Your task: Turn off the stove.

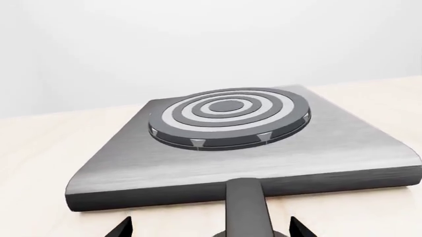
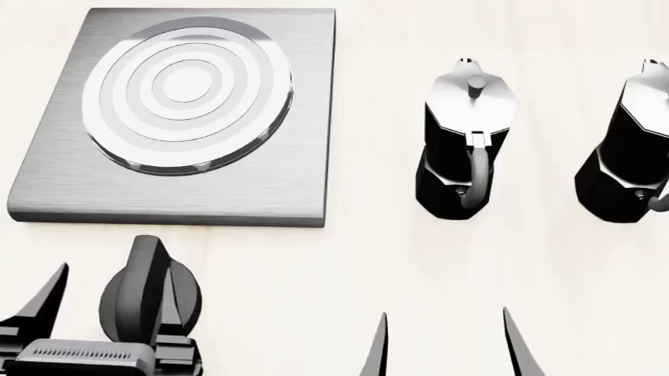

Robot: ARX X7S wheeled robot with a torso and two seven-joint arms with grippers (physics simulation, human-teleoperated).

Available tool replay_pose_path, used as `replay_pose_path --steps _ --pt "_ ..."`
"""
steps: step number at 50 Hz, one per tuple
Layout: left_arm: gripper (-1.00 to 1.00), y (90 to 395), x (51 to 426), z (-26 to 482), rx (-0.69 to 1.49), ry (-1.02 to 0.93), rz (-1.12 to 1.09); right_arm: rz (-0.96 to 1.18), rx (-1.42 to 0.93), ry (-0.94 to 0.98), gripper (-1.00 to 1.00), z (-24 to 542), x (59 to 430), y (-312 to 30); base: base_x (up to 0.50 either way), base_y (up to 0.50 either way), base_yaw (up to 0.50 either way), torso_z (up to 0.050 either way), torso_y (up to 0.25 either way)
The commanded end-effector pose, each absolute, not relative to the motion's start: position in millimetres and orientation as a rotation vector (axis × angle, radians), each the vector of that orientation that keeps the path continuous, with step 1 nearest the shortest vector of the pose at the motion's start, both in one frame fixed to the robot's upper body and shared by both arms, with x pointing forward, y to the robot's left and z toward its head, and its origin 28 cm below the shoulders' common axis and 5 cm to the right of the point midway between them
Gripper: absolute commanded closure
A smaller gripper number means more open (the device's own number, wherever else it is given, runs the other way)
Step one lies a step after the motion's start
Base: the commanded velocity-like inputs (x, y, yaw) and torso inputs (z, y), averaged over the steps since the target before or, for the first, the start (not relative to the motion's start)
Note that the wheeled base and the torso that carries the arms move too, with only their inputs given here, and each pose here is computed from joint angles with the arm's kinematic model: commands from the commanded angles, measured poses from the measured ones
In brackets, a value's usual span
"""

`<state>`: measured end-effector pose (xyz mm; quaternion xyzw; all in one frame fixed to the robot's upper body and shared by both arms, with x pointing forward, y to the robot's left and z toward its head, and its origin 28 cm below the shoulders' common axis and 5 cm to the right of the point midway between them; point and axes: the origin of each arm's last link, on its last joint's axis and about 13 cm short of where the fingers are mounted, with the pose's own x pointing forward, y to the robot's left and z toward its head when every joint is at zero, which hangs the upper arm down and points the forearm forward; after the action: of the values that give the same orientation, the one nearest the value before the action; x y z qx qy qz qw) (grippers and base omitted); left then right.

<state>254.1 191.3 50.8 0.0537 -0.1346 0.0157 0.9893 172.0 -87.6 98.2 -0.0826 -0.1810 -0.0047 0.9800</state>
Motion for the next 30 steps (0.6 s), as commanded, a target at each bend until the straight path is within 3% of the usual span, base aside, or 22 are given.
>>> replay_pose_path --steps 1,30 --pt "-1.0 192.1 256.2 47.4 0.104 -0.245 0.028 -0.009 -0.164 -0.363 -1.0 97.8 172.3 -87.6 0.0 0.0 0.0 0.0 0.0" --pt "-1.0 200.2 255.1 39.4 0.111 -0.225 0.065 -0.009 -0.169 -0.363 -1.0 97.7 172.2 -87.7 0.0 0.0 0.0 0.0 0.0"
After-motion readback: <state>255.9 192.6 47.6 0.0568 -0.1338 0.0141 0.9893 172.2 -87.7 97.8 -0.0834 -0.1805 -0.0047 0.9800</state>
